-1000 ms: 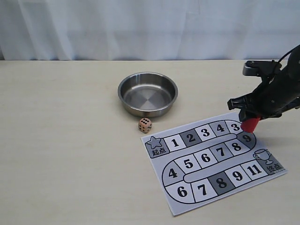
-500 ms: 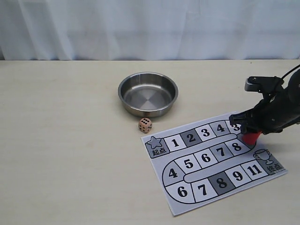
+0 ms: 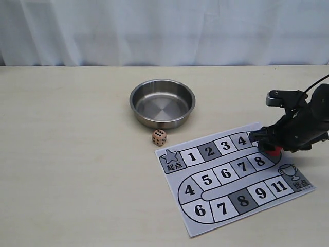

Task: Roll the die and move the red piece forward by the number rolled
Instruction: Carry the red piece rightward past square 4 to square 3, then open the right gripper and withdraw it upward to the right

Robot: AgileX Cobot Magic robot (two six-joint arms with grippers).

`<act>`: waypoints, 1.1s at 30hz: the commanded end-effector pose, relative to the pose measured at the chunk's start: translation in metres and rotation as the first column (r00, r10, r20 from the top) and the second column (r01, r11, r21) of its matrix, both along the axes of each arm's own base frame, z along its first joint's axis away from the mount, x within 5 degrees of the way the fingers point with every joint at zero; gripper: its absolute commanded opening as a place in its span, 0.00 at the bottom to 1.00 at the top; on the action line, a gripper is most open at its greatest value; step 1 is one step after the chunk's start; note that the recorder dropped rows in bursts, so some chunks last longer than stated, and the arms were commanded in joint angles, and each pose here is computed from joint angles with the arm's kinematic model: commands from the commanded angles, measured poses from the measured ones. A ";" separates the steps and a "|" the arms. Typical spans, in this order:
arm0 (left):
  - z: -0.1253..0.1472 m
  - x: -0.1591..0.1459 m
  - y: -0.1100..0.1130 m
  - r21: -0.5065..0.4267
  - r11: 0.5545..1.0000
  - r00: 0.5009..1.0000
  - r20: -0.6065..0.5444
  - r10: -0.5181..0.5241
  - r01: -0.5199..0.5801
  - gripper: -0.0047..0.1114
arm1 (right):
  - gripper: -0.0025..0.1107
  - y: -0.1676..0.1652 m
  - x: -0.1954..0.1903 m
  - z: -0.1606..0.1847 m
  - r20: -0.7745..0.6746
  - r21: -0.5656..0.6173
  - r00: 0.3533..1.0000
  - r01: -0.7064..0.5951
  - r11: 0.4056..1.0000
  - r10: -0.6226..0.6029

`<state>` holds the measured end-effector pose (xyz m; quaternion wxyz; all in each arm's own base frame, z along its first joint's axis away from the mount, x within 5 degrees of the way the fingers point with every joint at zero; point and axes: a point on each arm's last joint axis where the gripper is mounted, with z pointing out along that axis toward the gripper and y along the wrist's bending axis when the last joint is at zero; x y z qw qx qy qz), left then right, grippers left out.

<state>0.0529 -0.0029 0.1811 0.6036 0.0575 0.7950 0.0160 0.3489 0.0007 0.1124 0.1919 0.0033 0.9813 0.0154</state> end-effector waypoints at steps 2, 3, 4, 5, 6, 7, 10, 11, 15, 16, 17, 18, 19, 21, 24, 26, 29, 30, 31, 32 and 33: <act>0.000 0.000 0.000 -0.009 1.000 1.000 0.007 -0.001 0.001 0.04 | 0.72 -0.001 0.001 0.022 0.068 0.015 0.997 0.041 0.999 -0.042; 0.000 0.000 0.000 -0.009 1.000 1.000 0.007 -0.001 0.001 0.04 | 0.72 -0.001 0.001 0.026 0.083 0.016 0.996 0.041 0.999 -0.042; 0.000 0.000 0.000 -0.009 1.000 1.000 0.007 -0.001 0.001 0.04 | 0.71 -0.002 0.001 0.033 0.106 0.016 0.993 0.042 0.999 -0.044; 0.000 0.000 0.000 -0.009 1.000 1.000 0.007 -0.001 0.001 0.04 | 0.71 -0.002 0.000 0.037 0.119 0.017 0.992 0.042 0.999 -0.044; 0.000 0.000 0.000 -0.009 1.000 1.000 0.007 -0.001 0.001 0.04 | 0.71 -0.002 0.000 0.042 0.133 0.017 0.990 0.042 0.999 -0.044; 0.000 0.000 0.000 -0.009 1.000 1.000 0.007 -0.001 0.001 0.04 | 0.71 -0.002 -0.001 0.048 0.151 0.017 0.988 0.042 0.999 -0.044; 0.000 0.000 0.000 -0.009 1.000 1.000 0.007 -0.001 0.001 0.04 | 0.71 -0.002 -0.003 0.063 0.187 0.023 0.981 0.046 0.999 -0.050; 0.000 0.000 0.000 -0.009 1.000 1.000 0.007 -0.001 0.001 0.04 | 0.71 -0.002 -0.004 0.066 0.191 0.023 0.980 0.046 0.999 -0.050; 0.000 0.000 0.000 -0.009 1.000 1.000 0.007 -0.001 0.001 0.04 | 0.49 -0.002 -0.010 0.078 0.184 0.041 0.980 0.068 0.997 -0.074; 0.000 0.000 0.000 -0.009 1.000 1.000 0.007 -0.001 0.001 0.04 | 0.44 -0.002 -0.012 0.080 0.176 0.040 0.982 0.066 0.997 -0.072; 0.000 0.000 0.000 -0.009 1.000 1.000 0.007 -0.001 0.001 0.04 | 0.40 -0.002 -0.014 0.081 0.163 0.040 0.984 0.065 0.997 -0.071; 0.000 0.000 0.000 -0.009 1.000 1.000 0.007 -0.001 0.001 0.04 | 0.30 -0.003 -0.017 0.085 0.154 0.037 0.986 0.062 0.997 -0.067; 0.000 0.000 0.000 -0.009 1.000 1.000 0.007 -0.001 0.001 0.04 | 0.22 -0.005 -0.020 0.092 0.154 0.038 0.985 0.067 0.997 -0.073; 0.000 0.000 0.000 -0.009 1.000 1.000 0.007 -0.001 0.001 0.04 | 0.13 -0.013 -0.022 0.103 0.138 0.039 0.986 0.088 0.995 -0.092; 0.000 0.000 0.000 -0.009 1.000 1.000 0.007 -0.001 0.001 0.04 | 0.06 -0.029 -0.026 0.123 0.102 -0.004 0.993 0.055 0.998 -0.055; 0.000 0.000 0.000 -0.009 1.000 1.000 0.007 -0.001 0.001 0.04 | 0.06 -0.034 -0.030 0.130 0.091 -0.042 0.996 0.012 0.999 -0.008; 0.000 0.000 0.000 -0.009 1.000 1.000 0.007 -0.001 0.001 0.04 | 0.06 -0.037 -0.035 0.140 0.109 -0.098 0.993 -0.027 0.995 0.038; 0.000 0.000 0.000 -0.009 1.000 1.000 0.007 -0.001 0.001 0.04 | 0.06 -0.037 -0.037 0.143 0.118 -0.102 0.992 -0.028 0.994 0.040; 0.000 0.000 0.000 -0.009 1.000 1.000 0.007 -0.001 0.001 0.04 | 0.06 -0.037 -0.037 0.145 0.124 -0.103 0.991 -0.027 0.994 0.040; 0.000 0.000 0.000 -0.009 1.000 1.000 0.007 -0.001 0.001 0.04 | 0.06 -0.037 -0.039 0.148 0.127 -0.103 0.991 -0.027 0.994 0.040; 0.000 0.000 0.000 -0.009 1.000 1.000 0.007 -0.001 0.001 0.04 | 0.06 -0.036 -0.042 0.150 0.118 -0.101 0.992 -0.028 0.994 0.040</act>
